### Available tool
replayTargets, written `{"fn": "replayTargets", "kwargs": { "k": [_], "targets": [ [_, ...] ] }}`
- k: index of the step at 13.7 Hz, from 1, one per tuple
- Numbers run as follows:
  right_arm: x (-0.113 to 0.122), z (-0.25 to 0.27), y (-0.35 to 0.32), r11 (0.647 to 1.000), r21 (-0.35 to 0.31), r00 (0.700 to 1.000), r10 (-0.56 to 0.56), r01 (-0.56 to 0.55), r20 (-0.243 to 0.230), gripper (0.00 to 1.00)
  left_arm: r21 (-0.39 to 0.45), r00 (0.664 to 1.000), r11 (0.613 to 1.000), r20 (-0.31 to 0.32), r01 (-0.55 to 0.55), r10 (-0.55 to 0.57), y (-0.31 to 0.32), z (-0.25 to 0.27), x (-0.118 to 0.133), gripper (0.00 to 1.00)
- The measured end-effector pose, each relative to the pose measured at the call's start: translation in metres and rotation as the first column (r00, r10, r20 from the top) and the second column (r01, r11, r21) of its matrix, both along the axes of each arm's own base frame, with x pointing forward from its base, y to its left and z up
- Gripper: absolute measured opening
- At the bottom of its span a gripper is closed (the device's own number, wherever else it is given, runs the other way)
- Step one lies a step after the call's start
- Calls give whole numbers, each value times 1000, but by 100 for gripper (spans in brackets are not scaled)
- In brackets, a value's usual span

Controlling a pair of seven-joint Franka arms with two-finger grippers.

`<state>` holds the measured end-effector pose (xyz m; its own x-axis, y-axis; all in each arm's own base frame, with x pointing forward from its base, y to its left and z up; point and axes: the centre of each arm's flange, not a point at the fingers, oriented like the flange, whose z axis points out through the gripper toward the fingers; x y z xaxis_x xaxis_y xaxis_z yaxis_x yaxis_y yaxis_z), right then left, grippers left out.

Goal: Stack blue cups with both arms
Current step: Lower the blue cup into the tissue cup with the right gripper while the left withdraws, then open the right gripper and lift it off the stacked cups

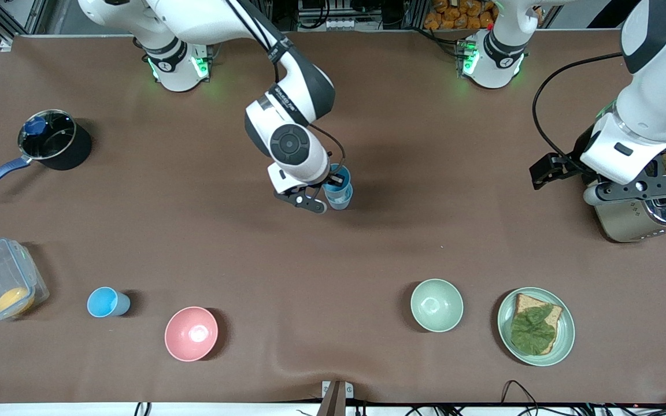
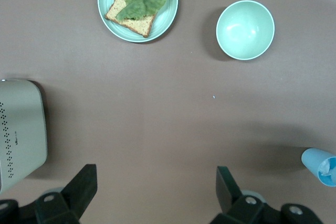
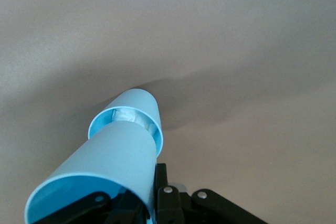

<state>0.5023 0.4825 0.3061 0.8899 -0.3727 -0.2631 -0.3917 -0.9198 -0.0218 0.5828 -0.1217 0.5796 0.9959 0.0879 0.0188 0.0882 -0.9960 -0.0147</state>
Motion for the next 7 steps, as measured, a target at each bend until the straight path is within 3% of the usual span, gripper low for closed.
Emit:
{"fn": "replayTargets", "kwargs": {
  "k": [7],
  "targets": [
    [3,-9,0,999,-14,999,-32,33,10,5,0,1000,1000,-5,8,-8,-4,0,-2,100]
  ]
}}
